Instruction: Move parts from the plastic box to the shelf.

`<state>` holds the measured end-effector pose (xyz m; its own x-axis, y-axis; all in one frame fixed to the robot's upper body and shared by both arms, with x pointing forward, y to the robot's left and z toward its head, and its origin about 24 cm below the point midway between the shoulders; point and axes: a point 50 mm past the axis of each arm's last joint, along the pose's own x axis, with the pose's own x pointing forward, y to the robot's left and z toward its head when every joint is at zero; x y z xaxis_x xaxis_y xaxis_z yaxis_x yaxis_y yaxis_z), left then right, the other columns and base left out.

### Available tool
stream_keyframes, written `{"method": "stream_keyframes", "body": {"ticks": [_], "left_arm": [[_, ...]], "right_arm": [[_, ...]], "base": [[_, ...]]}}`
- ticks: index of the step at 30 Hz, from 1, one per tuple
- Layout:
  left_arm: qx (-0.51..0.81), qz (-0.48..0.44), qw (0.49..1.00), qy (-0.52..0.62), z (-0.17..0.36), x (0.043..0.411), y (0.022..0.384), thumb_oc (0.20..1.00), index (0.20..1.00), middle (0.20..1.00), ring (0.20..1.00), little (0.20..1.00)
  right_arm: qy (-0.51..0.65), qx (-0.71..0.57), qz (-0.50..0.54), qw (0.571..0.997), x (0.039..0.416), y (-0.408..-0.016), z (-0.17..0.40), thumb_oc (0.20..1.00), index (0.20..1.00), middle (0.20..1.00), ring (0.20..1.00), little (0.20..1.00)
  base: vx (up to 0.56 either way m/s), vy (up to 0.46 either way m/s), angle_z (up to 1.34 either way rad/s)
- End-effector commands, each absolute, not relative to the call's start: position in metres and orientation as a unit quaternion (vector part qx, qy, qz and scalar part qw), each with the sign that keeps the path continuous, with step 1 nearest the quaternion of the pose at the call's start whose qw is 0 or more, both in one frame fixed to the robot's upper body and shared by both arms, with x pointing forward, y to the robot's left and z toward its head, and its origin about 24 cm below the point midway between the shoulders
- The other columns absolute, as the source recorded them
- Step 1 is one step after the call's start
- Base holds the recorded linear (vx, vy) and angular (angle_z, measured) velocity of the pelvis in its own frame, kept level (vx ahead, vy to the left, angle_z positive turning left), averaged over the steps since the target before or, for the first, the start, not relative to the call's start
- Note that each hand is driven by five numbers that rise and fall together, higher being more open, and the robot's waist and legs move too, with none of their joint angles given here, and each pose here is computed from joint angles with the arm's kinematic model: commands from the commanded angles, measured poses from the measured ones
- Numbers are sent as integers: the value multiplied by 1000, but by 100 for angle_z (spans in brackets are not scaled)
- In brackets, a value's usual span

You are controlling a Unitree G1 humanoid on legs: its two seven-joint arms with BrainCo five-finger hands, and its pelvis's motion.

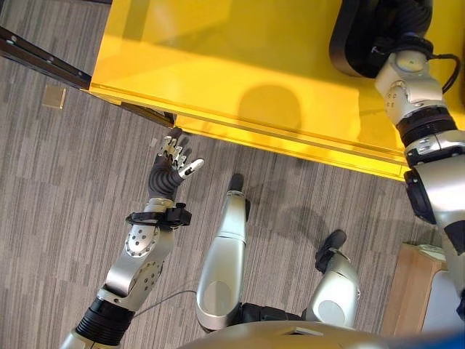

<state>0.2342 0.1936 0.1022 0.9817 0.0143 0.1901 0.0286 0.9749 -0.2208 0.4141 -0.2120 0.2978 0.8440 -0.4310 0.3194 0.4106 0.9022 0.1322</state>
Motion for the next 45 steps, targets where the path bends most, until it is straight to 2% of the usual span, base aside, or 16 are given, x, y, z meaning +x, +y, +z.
{"method": "stream_keyframes", "body": {"ticks": [1, 7, 8, 9, 10, 20, 22, 26, 29, 34, 45], "left_arm": [[-140, -11, 981, -135, 114, 236, 188, 1000, 1000, 1000, 1000, 1000], [-140, -11, 981, -136, 114, 236, 188, 1000, 1000, 1000, 1000, 1000], [-139, -11, 981, -137, 115, 237, 189, 1000, 1000, 1000, 1000, 1000], [-139, -10, 981, -138, 115, 237, 189, 1000, 1000, 1000, 1000, 1000], [-139, -10, 981, -138, 115, 237, 189, 1000, 1000, 1000, 1000, 1000], [-145, -2, 979, -140, 116, 237, 190, 1000, 1000, 1000, 1000, 1000], [-150, 5, 978, -142, 116, 238, 191, 1000, 1000, 1000, 1000, 1000], [-149, 6, 979, -139, 116, 238, 190, 1000, 1000, 1000, 1000, 1000], [-148, 13, 979, -136, 115, 237, 189, 1000, 1000, 1000, 1000, 1000], [-141, 22, 980, -136, 115, 235, 190, 1000, 1000, 1000, 1000, 1000], [-128, 43, 980, -144, 117, 229, 197, 1000, 1000, 1000, 1000, 1000]], "right_arm": [[-147, 39, -209, 966, 418, -204, 281, 200, 200, 200, 200, 200], [-155, 42, -205, 966, 417, -202, 284, 200, 200, 200, 200, 200], [-156, 44, -204, 965, 417, -202, 284, 473, 473, 473, 473, 473], [-158, 47, -204, 965, 417, -202, 286, 922, 922, 922, 922, 922], [-161, 49, -202, 965, 417, -201, 287, 1000, 1000, 1000, 1000, 1000], [-238, 31, -165, 957, 405, -184, 314, 1000, 1000, 1000, 1000, 1000], [-263, 80, -146, 950, 399, -178, 318, 1000, 1000, 1000, 1000, 1000], [-315, 129, -113, 934, 381, -166, 324, 1000, 1000, 1000, 1000, 1000], [-379, 170, -78, 906, 353, -155, 326, 1000, 1000, 1000, 1000, 1000], [-419, 205, -38, 883, 323, -146, 314, 1000, 1000, 1000, 1000, 1000], [-502, 174, -65, 845, 281, -156, 314, 1000, 1000, 1000, 1000, 1000]], "base": [[0, 0, 0], [0, 0, 0], [0, 0, 0], [0, 0, 0], [0, 0, 0], [0, 0, 0], [0, 0, 0], [0, 0, 0], [0, 0, 0], [1, -4, -4], [0, -6, -2]]}}
